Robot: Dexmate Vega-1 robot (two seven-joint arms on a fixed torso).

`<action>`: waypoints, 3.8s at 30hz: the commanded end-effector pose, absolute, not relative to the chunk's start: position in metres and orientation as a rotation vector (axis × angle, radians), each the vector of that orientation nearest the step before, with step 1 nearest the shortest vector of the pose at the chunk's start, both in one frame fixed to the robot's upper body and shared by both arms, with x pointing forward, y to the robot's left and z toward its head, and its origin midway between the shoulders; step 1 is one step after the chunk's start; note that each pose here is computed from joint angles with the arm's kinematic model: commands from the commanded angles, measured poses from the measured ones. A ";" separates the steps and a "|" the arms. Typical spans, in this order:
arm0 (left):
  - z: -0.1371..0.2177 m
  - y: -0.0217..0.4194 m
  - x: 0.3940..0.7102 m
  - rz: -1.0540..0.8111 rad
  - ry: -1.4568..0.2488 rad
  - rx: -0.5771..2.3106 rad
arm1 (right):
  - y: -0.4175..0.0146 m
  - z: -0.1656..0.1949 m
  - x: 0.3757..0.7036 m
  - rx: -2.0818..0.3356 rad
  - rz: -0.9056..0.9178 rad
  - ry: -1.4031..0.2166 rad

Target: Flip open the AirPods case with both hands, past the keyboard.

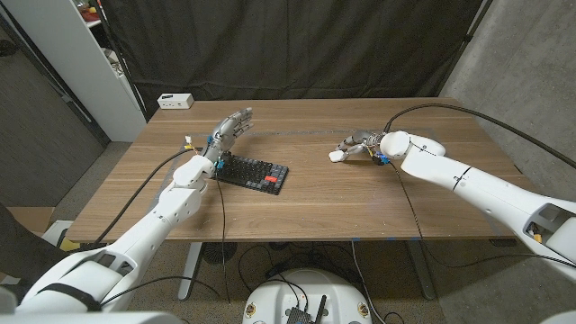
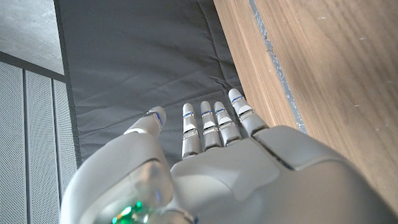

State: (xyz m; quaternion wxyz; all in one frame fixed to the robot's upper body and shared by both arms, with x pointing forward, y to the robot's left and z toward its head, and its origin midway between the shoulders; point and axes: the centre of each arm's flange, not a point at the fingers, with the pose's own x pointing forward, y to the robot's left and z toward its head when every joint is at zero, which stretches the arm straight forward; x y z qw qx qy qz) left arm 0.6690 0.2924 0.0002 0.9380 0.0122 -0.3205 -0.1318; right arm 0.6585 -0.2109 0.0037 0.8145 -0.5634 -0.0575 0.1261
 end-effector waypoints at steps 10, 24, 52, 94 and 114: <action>0.031 0.280 0.667 -0.330 -0.613 0.141 | -0.203 0.038 0.641 -1.246 0.268 -0.288; 0.055 0.258 0.660 -0.379 -0.553 0.255 | -0.194 0.063 0.632 -1.317 0.287 -0.343; 0.054 0.251 0.659 -0.383 -0.572 0.254 | -0.197 0.028 0.637 -1.536 0.419 -0.200; 0.053 0.247 0.662 -0.414 -0.515 0.295 | -0.197 0.017 0.647 -1.426 0.418 -0.277; 0.074 0.223 0.662 -0.474 -0.379 0.411 | -0.178 0.074 0.631 -1.509 0.321 -0.420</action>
